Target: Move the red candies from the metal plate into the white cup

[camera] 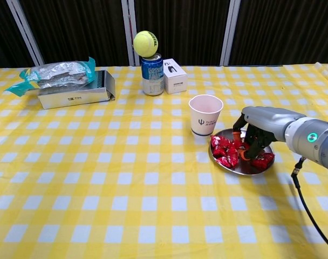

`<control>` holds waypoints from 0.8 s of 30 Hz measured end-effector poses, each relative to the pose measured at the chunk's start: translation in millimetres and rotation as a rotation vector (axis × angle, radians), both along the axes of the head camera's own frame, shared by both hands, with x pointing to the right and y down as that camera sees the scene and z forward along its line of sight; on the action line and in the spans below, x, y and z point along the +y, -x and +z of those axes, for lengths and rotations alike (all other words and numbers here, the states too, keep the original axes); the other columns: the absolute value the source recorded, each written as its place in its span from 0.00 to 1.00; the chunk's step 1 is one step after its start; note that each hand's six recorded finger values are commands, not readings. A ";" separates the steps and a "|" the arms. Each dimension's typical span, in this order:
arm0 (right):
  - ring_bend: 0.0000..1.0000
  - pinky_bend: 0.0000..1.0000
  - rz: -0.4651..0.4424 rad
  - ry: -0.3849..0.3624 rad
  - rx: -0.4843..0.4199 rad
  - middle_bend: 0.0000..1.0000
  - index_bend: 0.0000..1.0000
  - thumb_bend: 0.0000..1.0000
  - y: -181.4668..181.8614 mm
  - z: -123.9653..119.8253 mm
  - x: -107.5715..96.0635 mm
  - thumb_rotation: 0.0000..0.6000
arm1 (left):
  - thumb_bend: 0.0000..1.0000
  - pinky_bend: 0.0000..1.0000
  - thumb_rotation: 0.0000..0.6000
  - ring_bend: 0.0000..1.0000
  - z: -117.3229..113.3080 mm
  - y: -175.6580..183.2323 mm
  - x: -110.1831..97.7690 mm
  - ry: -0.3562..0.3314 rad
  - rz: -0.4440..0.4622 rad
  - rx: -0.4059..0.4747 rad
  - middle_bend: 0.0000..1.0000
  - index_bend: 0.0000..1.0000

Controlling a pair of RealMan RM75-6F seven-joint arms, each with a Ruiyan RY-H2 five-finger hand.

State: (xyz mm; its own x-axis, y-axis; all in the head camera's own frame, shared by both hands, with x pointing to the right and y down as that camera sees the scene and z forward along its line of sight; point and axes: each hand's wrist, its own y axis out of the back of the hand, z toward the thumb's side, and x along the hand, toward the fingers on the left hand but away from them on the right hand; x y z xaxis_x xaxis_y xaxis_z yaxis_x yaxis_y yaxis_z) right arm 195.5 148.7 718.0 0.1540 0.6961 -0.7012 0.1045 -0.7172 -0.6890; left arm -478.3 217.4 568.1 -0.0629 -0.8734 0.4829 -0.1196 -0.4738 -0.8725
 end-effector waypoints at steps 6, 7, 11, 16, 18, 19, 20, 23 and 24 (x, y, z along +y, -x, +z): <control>0.95 1.00 0.008 -0.031 -0.016 0.88 0.69 0.61 -0.8 -10.9 -6.3 1.00 | 0.04 0.00 1.00 0.00 -0.2 -0.3 0.0 0.000 0.001 0.002 0.00 0.00; 0.95 1.00 0.010 -0.038 -0.019 0.88 0.69 0.61 -1.0 -13.8 -7.8 1.00 | 0.04 0.00 1.00 0.00 -0.3 -0.3 0.0 -0.001 0.001 0.002 0.00 0.00; 0.95 1.00 0.015 -0.060 -0.030 0.88 0.69 0.61 -1.1 -24.3 -13.3 1.00 | 0.04 0.00 1.00 0.00 -0.6 -0.3 0.1 -0.001 0.000 0.004 0.00 0.00; 0.95 1.00 0.011 -0.089 -0.038 0.88 0.69 0.61 -0.4 -40.5 -20.5 1.00 | 0.04 0.00 1.00 0.00 -0.5 -0.5 0.1 0.000 -0.001 0.005 0.00 0.00; 0.95 1.00 0.011 -0.102 -0.042 0.88 0.69 0.61 0.2 -47.1 -24.2 1.00 | 0.04 0.00 1.00 0.00 -0.6 -0.3 0.1 0.000 -0.002 0.005 0.00 0.00; 0.95 1.00 0.010 -0.110 -0.044 0.88 0.69 0.61 0.8 -51.5 -26.9 1.00 | 0.04 0.00 1.00 0.00 -0.5 -0.3 0.1 0.000 -0.003 0.006 0.00 0.00; 0.95 1.00 0.011 -0.117 -0.046 0.88 0.69 0.61 1.3 -54.9 -29.0 1.00 | 0.04 0.00 1.00 0.00 -0.4 -0.3 0.1 0.001 -0.003 0.006 0.00 0.00; 0.95 1.00 0.013 -0.134 -0.056 0.88 0.69 0.61 3.9 -65.2 -36.5 1.00 | 0.04 0.00 1.00 0.00 -0.4 -0.2 0.1 0.002 -0.005 0.008 0.00 0.00; 0.95 1.00 0.014 -0.139 -0.060 0.88 0.69 0.61 5.2 -68.2 -38.9 1.00 | 0.04 0.00 1.00 0.00 -0.3 -0.2 0.2 0.003 -0.005 0.008 0.00 0.00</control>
